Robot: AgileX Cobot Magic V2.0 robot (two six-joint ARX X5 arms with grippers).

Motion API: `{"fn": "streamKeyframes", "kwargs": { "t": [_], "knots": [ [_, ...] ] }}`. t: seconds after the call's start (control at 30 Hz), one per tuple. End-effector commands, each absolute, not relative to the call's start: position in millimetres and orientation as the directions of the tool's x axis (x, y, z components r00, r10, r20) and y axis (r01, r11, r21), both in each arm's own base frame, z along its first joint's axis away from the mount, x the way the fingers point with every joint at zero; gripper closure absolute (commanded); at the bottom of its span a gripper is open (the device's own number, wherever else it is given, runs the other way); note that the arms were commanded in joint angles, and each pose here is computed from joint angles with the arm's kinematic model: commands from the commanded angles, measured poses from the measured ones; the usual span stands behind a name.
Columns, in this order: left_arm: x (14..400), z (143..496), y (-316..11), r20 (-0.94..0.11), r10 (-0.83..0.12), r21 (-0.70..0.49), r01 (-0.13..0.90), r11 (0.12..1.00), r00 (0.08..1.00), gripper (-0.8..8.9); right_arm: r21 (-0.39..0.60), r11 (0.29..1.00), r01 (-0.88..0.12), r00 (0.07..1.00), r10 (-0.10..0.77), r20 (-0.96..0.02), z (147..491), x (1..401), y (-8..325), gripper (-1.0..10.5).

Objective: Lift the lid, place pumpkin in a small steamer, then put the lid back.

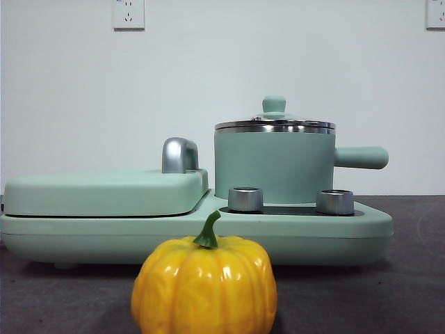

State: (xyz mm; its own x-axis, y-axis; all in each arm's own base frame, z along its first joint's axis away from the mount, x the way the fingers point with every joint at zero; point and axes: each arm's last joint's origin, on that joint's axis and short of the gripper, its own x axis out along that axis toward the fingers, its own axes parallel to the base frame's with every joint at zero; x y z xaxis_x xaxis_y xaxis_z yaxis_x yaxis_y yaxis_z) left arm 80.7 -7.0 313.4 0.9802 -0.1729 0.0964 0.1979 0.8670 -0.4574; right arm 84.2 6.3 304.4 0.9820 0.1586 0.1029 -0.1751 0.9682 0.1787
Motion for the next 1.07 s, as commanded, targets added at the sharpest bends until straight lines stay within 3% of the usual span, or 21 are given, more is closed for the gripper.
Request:
{"fn": "streamKeyframes", "kwargs": {
  "t": [0.03, 0.2, 0.43, 0.63, 0.83, 0.93, 1.07],
  "knots": [
    [90.6, 327.3, -7.4, 0.070, -0.174, -0.186, 0.184, 0.965, 0.982, 8.03, -0.010, 0.986, -0.169, 0.981, 0.169, 0.097, 315.7, 89.6, 6.8, 9.3],
    [113.6, 344.2, -8.6, 0.014, -0.179, -0.044, 0.179, 0.983, 0.984, 8.03, -0.173, 0.968, -0.180, 0.980, 0.191, 0.049, 325.8, 105.6, 7.9, 9.3],
    [145.0, 354.0, -14.8, -0.066, -0.248, 0.089, 0.253, 0.963, 0.966, 8.04, -0.260, 0.925, -0.276, 0.960, 0.281, -0.016, 335.2, 128.9, 11.2, 9.3],
    [167.5, 350.4, -25.9, -0.174, -0.365, 0.135, 0.389, 0.911, 0.915, 8.04, -0.247, 0.892, -0.378, 0.926, 0.368, -0.091, 338.0, 149.8, 14.4, 9.3],
    [177.4, 337.1, -40.0, -0.300, -0.429, 0.264, 0.507, 0.821, 0.852, 8.04, -0.267, 0.839, -0.474, 0.875, 0.416, -0.245, 331.6, 162.5, 19.8, 9.3],
    [177.8, 330.7, -46.6, -0.354, -0.455, 0.271, 0.555, 0.786, 0.817, 8.03, -0.265, 0.819, -0.509, 0.852, 0.434, -0.294, 326.6, 164.2, 24.4, 9.3],
    [176.5, 327.7, -54.4, -0.376, -0.504, 0.251, 0.609, 0.752, 0.778, 7.23, -0.240, 0.797, -0.554, 0.816, 0.463, -0.345, 320.9, 163.5, 30.5, 7.4]
  ]
}}
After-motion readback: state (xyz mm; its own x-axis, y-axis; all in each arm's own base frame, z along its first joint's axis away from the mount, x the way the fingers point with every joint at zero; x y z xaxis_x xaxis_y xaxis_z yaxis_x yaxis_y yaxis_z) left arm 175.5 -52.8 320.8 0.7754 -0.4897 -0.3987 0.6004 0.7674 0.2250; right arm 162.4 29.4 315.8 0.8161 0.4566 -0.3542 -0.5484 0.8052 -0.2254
